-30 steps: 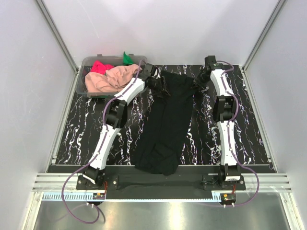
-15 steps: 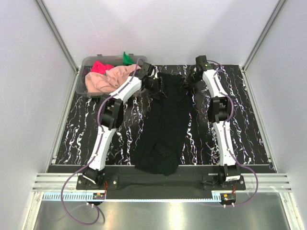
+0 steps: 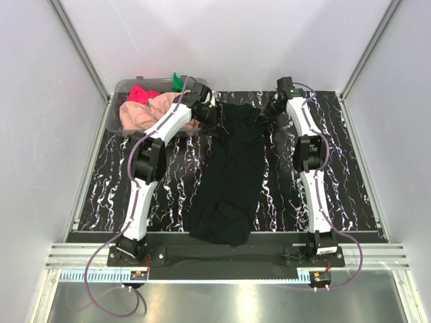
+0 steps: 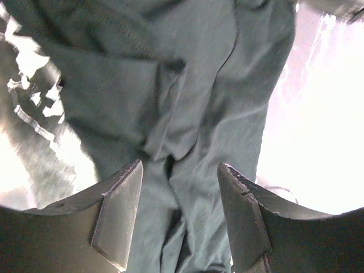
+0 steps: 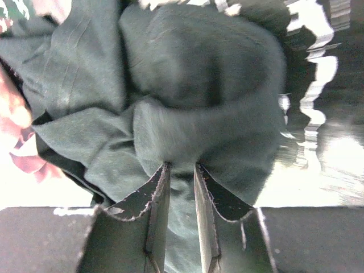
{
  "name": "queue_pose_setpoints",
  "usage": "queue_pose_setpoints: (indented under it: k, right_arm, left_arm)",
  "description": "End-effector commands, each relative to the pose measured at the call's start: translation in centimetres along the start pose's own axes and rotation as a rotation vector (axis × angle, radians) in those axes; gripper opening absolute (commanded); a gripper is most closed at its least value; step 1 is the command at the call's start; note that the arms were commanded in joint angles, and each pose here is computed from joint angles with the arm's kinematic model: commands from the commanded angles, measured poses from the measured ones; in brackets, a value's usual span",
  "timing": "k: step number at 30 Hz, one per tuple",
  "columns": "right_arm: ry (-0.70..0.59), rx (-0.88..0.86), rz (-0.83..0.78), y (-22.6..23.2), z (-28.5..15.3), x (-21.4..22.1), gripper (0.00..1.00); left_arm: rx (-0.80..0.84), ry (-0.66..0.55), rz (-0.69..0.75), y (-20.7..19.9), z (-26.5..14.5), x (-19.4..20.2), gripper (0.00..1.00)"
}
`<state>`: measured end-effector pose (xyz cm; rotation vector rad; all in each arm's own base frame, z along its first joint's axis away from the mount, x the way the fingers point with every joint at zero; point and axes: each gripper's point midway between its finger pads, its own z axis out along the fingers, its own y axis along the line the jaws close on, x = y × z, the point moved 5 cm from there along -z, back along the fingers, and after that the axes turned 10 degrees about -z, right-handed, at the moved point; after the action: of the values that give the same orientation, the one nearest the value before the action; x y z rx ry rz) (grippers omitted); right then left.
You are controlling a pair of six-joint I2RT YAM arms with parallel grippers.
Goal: Fold and stack the t-shirts
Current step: Fold the tshirt
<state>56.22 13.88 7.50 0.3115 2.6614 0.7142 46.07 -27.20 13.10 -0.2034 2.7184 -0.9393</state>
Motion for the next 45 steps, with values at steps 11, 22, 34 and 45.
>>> queue_pose_setpoints:
  k: [11, 22, 34, 45]
  right_arm:
    - [0.069, 0.049, -0.209, 7.4, -13.3, 7.3, 0.29]
    - [0.222, -0.008, -0.121, 8.6, -17.8, 24.6, 0.27]
    - [0.436, -0.016, -0.057, 9.0, -20.3, 35.1, 0.27]
    - [0.598, 0.119, -0.100, 9.4, -19.4, 41.8, 0.29]
  left_arm:
    - [-0.181, 0.097, 0.031, 2.7, -7.0, 10.2, 0.60]
    - [-0.296, 0.163, 0.097, 6.4, -8.9, 17.8, 0.60]
    - [-0.333, 0.222, 0.123, 9.0, -10.8, 23.7, 0.60]
    - [-0.354, 0.250, 0.145, 10.4, -11.4, 27.3, 0.60]
